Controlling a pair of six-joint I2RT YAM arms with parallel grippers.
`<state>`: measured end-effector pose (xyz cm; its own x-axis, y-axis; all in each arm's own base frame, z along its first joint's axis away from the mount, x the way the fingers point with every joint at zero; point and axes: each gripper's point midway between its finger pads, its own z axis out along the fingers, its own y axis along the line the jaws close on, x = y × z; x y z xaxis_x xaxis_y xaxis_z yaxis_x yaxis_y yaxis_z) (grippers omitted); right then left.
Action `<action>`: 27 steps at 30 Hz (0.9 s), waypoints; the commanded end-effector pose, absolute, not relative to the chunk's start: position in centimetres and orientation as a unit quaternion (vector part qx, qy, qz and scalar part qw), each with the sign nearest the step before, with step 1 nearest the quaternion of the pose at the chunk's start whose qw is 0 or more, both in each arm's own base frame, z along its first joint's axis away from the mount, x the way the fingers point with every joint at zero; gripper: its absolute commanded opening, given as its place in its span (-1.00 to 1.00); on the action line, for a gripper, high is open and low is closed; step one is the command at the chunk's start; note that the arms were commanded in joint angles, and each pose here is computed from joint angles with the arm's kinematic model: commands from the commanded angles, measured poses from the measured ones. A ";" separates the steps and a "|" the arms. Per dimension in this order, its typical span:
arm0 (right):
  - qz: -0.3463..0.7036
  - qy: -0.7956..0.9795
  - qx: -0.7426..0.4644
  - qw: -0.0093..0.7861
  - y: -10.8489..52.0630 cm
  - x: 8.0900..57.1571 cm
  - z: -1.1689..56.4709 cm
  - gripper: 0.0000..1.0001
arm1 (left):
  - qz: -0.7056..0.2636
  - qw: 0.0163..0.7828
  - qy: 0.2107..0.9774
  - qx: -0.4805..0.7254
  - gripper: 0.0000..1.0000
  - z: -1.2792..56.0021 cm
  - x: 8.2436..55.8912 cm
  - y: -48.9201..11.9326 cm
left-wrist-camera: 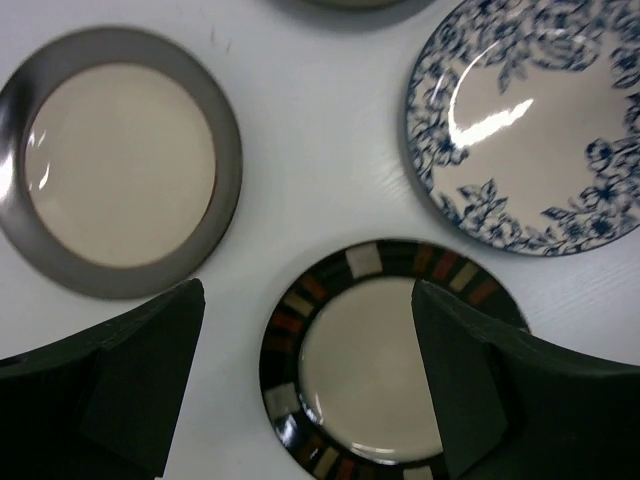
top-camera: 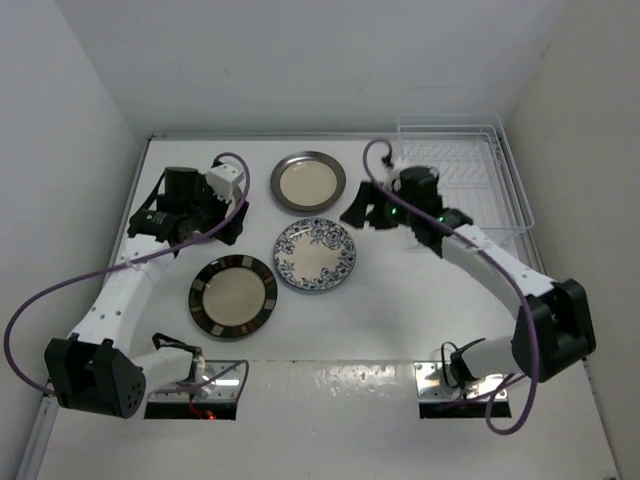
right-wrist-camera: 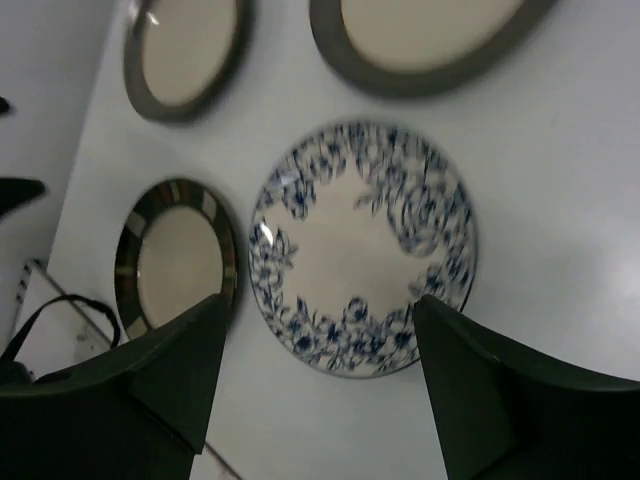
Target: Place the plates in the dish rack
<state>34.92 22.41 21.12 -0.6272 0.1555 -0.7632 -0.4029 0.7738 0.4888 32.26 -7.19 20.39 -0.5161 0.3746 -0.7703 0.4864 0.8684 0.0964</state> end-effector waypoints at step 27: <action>0.317 0.907 0.200 0.191 23.4 32.4 -3.3 -0.35 | -0.020 0.413 0.895 0.169 0.79 17.8 29.1 -3.0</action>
<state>33.65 24.23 -0.15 -0.8401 0.4662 -0.2774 0.1577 0.6991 0.6974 28.47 -2.86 16.58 -0.6327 0.3005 -0.7137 0.3217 0.9404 0.1107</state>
